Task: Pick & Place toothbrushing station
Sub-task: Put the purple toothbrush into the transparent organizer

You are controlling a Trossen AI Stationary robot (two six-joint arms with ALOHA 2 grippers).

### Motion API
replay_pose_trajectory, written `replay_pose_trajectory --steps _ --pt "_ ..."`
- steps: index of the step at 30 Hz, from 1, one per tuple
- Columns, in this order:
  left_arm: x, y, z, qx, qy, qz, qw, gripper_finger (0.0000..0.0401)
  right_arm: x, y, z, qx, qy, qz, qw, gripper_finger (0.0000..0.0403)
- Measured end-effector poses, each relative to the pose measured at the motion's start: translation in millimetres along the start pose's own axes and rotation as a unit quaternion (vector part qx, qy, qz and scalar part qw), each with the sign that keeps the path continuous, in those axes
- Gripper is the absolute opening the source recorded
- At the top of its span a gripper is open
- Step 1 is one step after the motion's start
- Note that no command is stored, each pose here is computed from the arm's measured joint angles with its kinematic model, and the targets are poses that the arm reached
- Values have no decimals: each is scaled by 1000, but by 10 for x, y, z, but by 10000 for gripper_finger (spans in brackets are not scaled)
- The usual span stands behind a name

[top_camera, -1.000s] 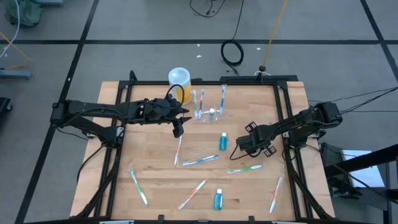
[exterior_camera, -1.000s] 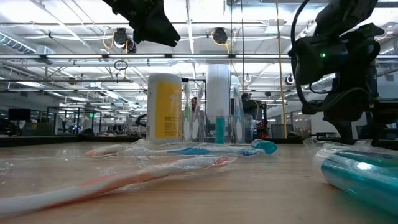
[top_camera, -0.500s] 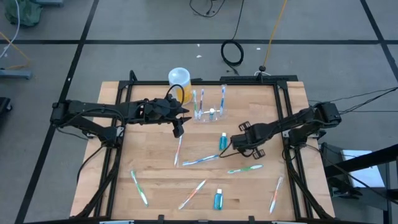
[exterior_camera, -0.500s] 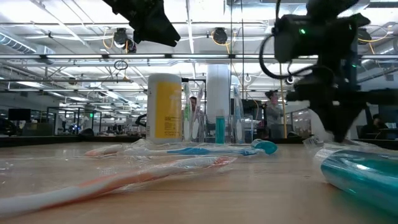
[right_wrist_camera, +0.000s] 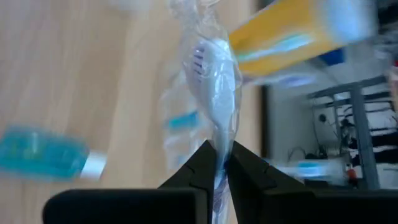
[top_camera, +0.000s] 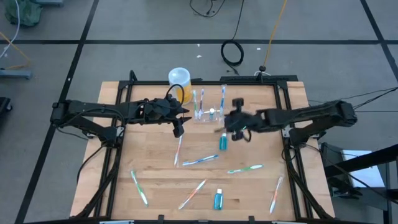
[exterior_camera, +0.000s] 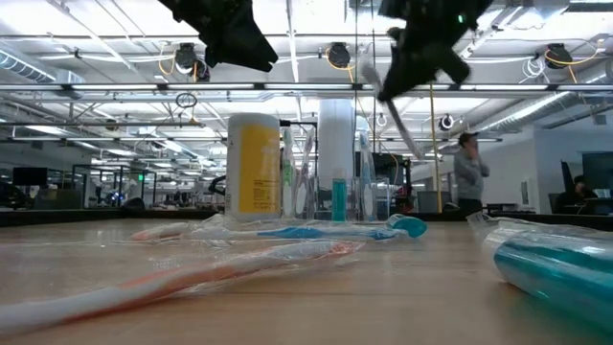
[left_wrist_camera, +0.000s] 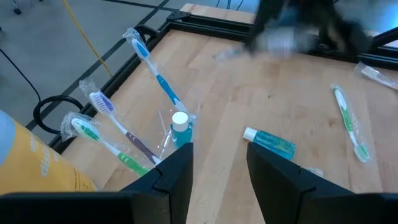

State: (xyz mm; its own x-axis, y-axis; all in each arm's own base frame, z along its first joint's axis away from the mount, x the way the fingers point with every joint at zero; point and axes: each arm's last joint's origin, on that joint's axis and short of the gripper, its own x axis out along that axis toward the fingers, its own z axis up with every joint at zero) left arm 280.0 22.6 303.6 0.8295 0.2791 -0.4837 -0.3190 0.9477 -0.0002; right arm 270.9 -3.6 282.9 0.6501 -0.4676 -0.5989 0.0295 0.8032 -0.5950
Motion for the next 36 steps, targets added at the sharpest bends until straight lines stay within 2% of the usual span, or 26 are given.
replay_pose_trajectory --steps 2,4,6,9,14,16,19,24,32,36 --pt "0 0 1 0 0 0 1000 157 -81 -147 -6 65 -66 -19 996 24" --pt "0 0 1 0 0 0 1000 157 -86 -229 -69 115 -139 -20 983 18" --pt "0 0 1 0 -1 0 1000 157 -43 -256 -168 164 -212 -31 963 13" --pt "0 0 1 -1 -1 0 1000 157 80 -197 -409 230 -278 -71 930 16" --pt "0 1 2 -1 -1 1 1000 157 184 -117 -761 281 -350 -130 884 24" --pt "1 4 3 0 -2 2 1000 157 202 -137 -834 298 -341 -156 878 18" --pt "1 4 7 7 -3 2 1000 157 263 -160 -916 318 -302 -172 882 11" --pt "1 4 11 0 -5 1 1000 157 363 -153 -1019 361 -260 -144 884 13" --pt "1 4 9 -2 -5 2 1000 157 434 -207 -1144 440 -226 -131 859 17" --pt "1 4 9 -2 -5 2 1000 157 469 -208 -1184 460 -225 -76 856 18"
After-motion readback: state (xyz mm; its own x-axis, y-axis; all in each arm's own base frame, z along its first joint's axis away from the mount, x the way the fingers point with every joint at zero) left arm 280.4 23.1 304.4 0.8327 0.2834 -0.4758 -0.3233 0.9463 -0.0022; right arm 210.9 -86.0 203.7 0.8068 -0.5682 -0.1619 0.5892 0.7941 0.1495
